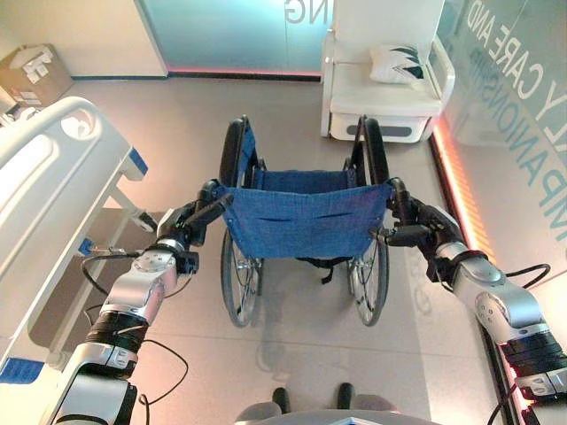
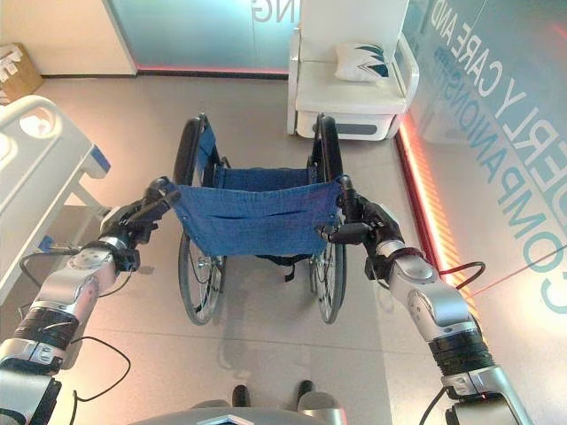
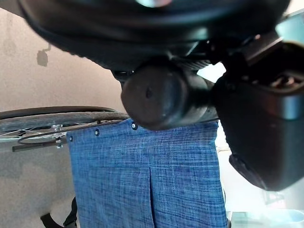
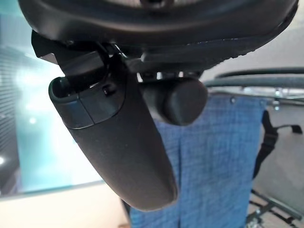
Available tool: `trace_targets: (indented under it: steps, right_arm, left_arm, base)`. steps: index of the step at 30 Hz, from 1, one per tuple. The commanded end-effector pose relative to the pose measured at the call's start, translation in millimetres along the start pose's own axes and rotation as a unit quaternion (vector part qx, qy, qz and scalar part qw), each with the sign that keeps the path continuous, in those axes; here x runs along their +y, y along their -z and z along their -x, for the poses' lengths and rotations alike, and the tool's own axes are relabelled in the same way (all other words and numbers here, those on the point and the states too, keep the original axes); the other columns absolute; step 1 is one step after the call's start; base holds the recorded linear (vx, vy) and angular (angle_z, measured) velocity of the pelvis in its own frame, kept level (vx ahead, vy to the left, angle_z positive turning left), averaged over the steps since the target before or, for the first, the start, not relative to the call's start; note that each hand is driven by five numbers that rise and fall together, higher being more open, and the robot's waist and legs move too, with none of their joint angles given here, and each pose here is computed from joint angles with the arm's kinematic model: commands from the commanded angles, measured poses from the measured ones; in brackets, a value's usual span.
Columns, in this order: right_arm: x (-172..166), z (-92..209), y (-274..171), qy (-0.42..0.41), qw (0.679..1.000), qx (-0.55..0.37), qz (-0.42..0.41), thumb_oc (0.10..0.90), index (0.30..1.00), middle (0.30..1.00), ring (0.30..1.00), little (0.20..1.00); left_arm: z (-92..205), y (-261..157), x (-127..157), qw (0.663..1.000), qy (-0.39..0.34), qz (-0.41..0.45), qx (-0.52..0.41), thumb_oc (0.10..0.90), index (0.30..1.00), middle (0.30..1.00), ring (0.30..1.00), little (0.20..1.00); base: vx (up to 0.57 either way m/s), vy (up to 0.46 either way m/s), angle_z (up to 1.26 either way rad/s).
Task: Push the wheelchair next to the bed
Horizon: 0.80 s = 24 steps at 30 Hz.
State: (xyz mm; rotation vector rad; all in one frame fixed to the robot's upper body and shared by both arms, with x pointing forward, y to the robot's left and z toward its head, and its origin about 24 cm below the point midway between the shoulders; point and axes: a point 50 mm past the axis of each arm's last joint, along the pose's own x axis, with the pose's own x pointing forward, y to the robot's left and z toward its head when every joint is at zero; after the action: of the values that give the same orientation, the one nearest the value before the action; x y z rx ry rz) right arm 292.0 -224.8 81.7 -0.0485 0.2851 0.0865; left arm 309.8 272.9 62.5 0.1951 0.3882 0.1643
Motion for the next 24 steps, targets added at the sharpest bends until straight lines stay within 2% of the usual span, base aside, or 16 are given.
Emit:
trace_targets:
  steps: [1, 2, 3, 5, 6, 7, 8, 9, 11, 14, 24]
  right_arm:
    - [41, -3, -55, -0.139, 0.984, -0.111, -0.002, 0.8, 0.9, 0.9, 0.9, 0.9]
    - [41, -4, -55, -0.142, 0.984, -0.111, -0.002, 0.8, 0.9, 0.9, 0.9, 0.9]
    - [41, -4, -54, -0.145, 0.983, -0.111, -0.005, 0.764, 0.846, 0.846, 0.846, 0.846]
    - [41, -4, -54, -0.149, 0.983, -0.109, -0.012, 0.591, 0.587, 0.587, 0.587, 0.587]
    - [40, -3, -53, -0.149, 0.983, -0.11, -0.013, 0.562, 0.542, 0.542, 0.542, 0.542]
    - [40, -3, -53, -0.149, 0.983, -0.111, -0.014, 0.552, 0.528, 0.528, 0.528, 0.528]
    - [39, -3, -51, -0.146, 0.983, -0.112, -0.015, 0.513, 0.469, 0.469, 0.469, 0.469]
    - [37, -2, -50, -0.144, 0.983, -0.114, -0.017, 0.419, 0.328, 0.328, 0.328, 0.328]
    - [36, -2, -49, -0.141, 0.983, -0.115, -0.019, 0.4, 0.3, 0.3, 0.3, 0.3]
    - [34, -1, -48, -0.137, 0.983, -0.118, -0.025, 0.4, 0.3, 0.3, 0.3, 0.3]
    - [32, -4, -50, -0.129, 0.985, -0.114, -0.025, 0.4, 0.3, 0.3, 0.3, 0.3]
  left_arm:
    - [-5, -49, 8, 0.994, -0.019, -0.039, -0.098, 0.8, 0.9, 0.9, 0.9, 0.9]
    - [-4, -53, 8, 0.993, -0.021, -0.039, -0.107, 0.8, 0.9, 0.9, 0.9, 0.9]
    - [-4, -54, 8, 0.993, -0.018, -0.036, -0.115, 0.8, 0.9, 0.9, 0.9, 0.9]
    - [-2, -58, 3, 0.991, 0.0, -0.023, -0.135, 0.8, 0.9, 0.9, 0.9, 0.9]
    - [-1, -60, 1, 0.989, 0.013, -0.014, -0.144, 0.8, 0.9, 0.9, 0.9, 0.9]
    - [0, -62, -3, 0.988, 0.029, -0.003, -0.153, 0.8, 0.9, 0.9, 0.9, 0.9]
    - [2, -63, -9, 0.986, 0.048, 0.01, -0.161, 0.8, 0.9, 0.9, 0.9, 0.9]
    - [4, -63, -15, 0.983, 0.068, 0.022, -0.17, 0.8, 0.9, 0.9, 0.9, 0.9]
    - [6, -63, -20, 0.98, 0.092, 0.034, -0.173, 0.8, 0.9, 0.9, 0.9, 0.9]
    - [9, -58, -30, 0.976, 0.138, 0.043, -0.162, 0.8, 0.9, 0.9, 0.9, 0.9]
    - [7, -52, -25, 0.98, 0.134, 0.04, -0.14, 0.8, 0.9, 0.9, 0.9, 0.9]
  base:
    - [0.02, -0.009, 0.04]
    - [0.01, -0.007, 0.03]
    - [0.0, 0.0, 0.0]
    - [0.0, 0.0, 0.0]
    - [0.0, 0.0, 0.0]
    - [0.0, 0.0, 0.0]
    - [0.02, -0.007, 0.04]
    - [0.02, -0.004, 0.03]
    - [0.02, 0.001, 0.04]
    - [0.0, 0.001, 0.01]
    - [0.0, 0.0, 0.0]
